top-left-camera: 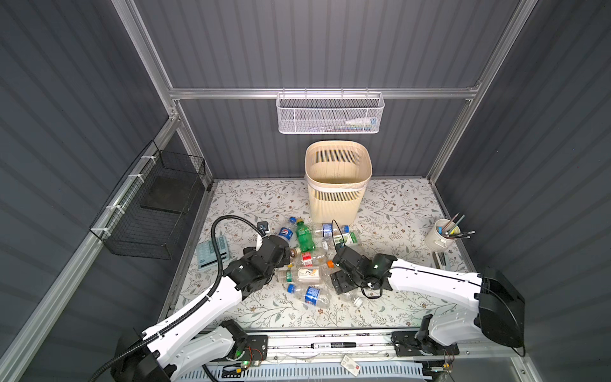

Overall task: Throw the plastic bottles in the bin
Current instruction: 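Grasp the crushed clear bottle beside the orange-capped bottle with the right gripper, then lift the crushed clear bottle over the bin and open the right gripper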

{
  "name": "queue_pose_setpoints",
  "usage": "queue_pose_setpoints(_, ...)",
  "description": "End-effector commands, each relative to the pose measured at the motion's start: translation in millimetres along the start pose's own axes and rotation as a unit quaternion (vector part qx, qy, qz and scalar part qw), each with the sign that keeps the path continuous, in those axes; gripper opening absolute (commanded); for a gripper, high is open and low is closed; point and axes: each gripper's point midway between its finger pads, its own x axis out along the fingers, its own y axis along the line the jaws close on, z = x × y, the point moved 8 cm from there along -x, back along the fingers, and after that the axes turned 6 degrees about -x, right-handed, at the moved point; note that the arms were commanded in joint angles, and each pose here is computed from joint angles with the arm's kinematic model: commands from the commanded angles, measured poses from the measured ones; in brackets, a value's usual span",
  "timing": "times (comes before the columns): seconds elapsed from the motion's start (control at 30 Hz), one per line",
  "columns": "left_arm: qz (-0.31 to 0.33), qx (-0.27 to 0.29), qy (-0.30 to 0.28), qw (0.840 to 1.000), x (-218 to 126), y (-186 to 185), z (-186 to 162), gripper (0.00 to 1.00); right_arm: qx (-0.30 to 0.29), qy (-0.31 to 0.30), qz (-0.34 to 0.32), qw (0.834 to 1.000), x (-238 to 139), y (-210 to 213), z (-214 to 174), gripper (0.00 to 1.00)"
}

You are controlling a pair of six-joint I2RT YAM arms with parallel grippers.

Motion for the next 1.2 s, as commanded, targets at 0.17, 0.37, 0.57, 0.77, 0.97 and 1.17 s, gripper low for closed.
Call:
queue_pose_setpoints(0.17,0.008,0.002,0.006,1.0,0,2,-2,1.0,-0.047,0.046,-0.007,0.998,12,10,11,0.83)
queue_pose_setpoints(0.37,0.01,0.006,0.009,1.0,-2,3,-2,1.0,-0.063,0.083,0.003,0.995,27,13,10,0.78)
queue_pose_setpoints(0.57,0.013,0.011,0.012,1.0,-2,4,-3,1.0,-0.057,0.106,0.001,0.993,34,5,4,0.74)
queue_pose_setpoints(0.77,0.016,0.011,0.014,1.0,0,4,-4,1.0,-0.057,0.125,0.01,0.99,39,0,-5,0.71)
queue_pose_setpoints(0.97,0.016,0.009,0.017,1.0,0,5,-6,1.0,-0.055,0.147,0.031,0.987,42,-3,-16,0.73)
queue_pose_setpoints(1.17,0.016,0.006,0.016,1.0,0,6,-7,1.0,-0.052,0.147,0.038,0.987,42,-5,-17,0.72)
